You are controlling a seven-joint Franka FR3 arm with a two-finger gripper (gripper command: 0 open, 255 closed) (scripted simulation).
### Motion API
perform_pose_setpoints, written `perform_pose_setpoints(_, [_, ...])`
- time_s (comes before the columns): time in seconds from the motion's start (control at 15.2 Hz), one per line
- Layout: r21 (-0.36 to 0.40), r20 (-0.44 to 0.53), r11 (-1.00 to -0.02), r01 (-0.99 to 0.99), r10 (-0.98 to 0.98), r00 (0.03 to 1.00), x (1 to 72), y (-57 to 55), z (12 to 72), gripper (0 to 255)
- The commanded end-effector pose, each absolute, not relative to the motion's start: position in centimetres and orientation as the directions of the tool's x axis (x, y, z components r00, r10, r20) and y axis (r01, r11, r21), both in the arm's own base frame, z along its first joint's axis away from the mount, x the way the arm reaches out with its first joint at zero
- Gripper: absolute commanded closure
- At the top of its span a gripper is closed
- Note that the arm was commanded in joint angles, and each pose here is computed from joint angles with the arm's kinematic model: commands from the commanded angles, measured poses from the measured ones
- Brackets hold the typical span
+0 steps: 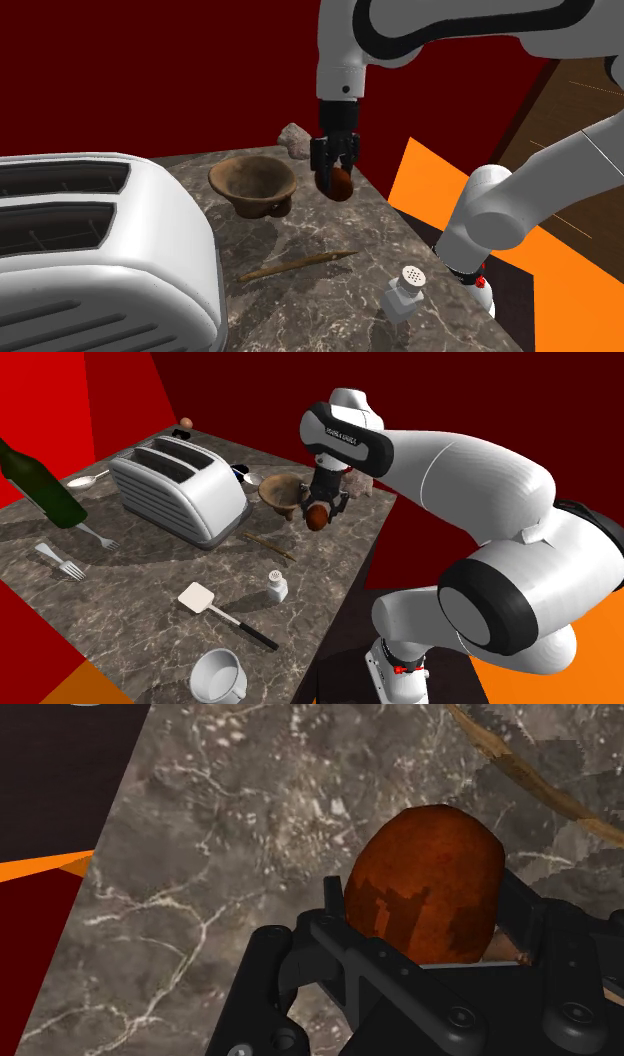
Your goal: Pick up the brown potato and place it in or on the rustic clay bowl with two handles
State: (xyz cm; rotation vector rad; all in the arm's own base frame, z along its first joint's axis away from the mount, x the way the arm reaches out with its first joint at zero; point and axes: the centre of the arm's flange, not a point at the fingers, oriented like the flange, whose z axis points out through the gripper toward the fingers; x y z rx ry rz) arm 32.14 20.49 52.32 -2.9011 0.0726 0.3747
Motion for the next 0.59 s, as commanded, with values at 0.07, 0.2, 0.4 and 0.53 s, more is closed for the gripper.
perform_pose_setpoints(0.07, [-0.205,-0.257,-0.976,-0.076,-0.021,0.966,32.1,20.5,53.9,255])
perform_pose_setpoints(0.2, [-0.205,-0.257,-0.976,-0.076,-0.021,0.966,32.1,20.5,55.0,255])
perform_pose_setpoints(0.4, [-0.205,-0.257,-0.976,-0.076,-0.021,0.966,32.1,20.5,56.6,255])
perform_pose_setpoints(0.53, [-0.205,-0.257,-0.976,-0.076,-0.021,0.966,32.1,20.5,57.6,255])
